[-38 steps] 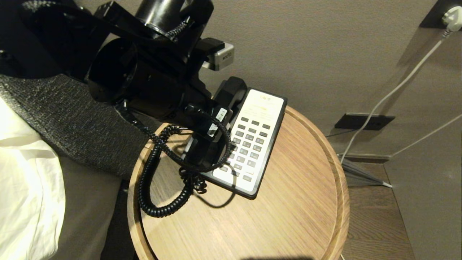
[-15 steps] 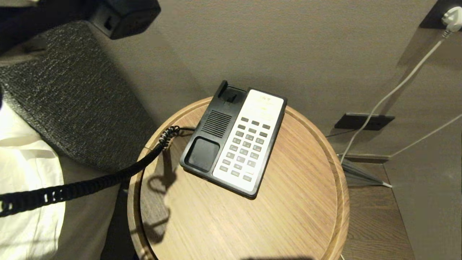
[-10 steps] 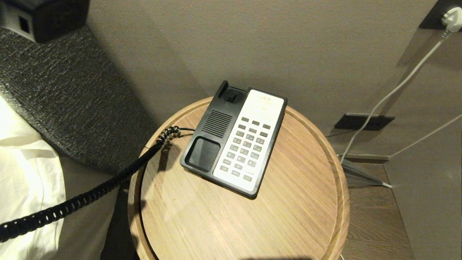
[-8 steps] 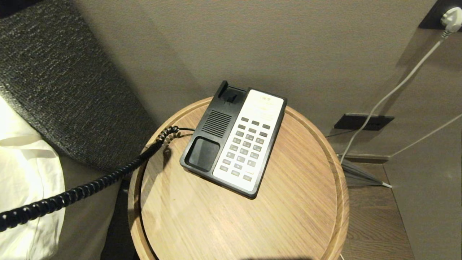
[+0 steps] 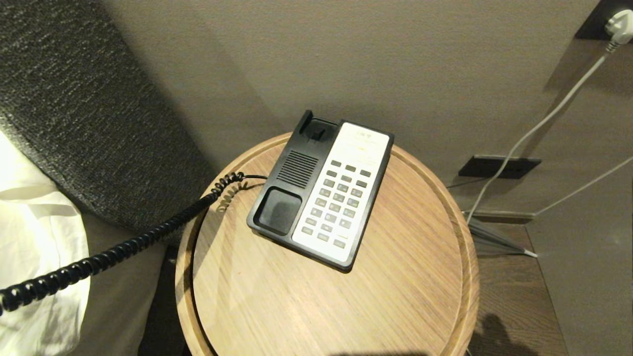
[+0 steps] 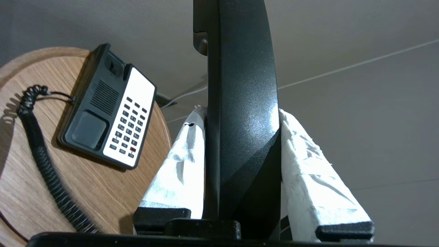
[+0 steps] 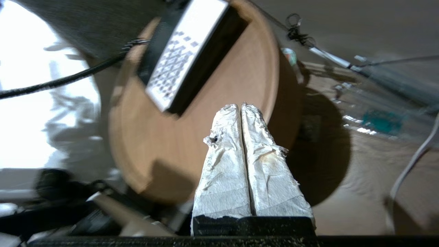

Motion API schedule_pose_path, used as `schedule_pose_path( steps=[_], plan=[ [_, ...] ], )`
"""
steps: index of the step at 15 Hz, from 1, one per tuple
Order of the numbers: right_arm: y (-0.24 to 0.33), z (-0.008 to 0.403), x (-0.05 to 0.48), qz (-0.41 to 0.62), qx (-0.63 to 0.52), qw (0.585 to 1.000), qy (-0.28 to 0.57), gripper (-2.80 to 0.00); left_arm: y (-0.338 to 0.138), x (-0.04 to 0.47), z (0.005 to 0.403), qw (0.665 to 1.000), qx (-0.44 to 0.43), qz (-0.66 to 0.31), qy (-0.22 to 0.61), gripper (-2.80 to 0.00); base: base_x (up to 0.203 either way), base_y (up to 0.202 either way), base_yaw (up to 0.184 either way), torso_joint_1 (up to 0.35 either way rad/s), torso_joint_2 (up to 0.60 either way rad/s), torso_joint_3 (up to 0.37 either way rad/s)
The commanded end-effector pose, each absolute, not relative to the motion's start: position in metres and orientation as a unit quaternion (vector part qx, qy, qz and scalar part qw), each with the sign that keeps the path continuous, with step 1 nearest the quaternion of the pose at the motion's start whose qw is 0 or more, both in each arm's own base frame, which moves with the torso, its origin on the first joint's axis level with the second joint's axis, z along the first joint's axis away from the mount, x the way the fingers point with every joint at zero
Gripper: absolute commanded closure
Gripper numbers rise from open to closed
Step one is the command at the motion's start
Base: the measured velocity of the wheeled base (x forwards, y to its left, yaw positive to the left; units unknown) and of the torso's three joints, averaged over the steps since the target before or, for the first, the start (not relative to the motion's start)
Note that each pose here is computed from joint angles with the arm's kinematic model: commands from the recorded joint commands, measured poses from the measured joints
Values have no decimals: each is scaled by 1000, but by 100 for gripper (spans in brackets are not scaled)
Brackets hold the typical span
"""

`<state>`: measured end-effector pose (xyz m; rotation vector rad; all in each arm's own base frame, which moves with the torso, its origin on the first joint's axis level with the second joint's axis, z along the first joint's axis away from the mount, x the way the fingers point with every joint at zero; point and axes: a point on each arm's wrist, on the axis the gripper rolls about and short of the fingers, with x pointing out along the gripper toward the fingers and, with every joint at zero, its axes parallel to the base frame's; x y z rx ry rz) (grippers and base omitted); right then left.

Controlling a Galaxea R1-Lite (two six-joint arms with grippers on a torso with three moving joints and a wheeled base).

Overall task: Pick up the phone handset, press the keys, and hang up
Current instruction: Dial the number

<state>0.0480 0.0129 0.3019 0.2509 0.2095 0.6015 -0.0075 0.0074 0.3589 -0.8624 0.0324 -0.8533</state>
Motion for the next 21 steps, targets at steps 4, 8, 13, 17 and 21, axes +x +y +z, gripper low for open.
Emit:
schedule_pose_path(
  steps=[4,8,13,17,21],
  plan=[
    [64,300,188,345,88,909,214,0,6,-6,358,823,-406,-397,19,0,0,0,0,0,0,0],
    [119,322,217,354,80,912,190,0,6,-6,356,824,-404,-396,22,0,0,0,0,0,0,0],
    [174,311,198,393,70,887,232,0,7,-7,355,824,-403,-397,21,0,0,0,0,0,0,0],
    [188,296,208,381,58,888,251,0,6,-6,356,825,-401,-396,22,0,0,0,0,0,0,0],
    [197,288,218,364,56,895,251,0,6,-6,355,826,-400,-396,23,0,0,0,0,0,0,0]
  ],
)
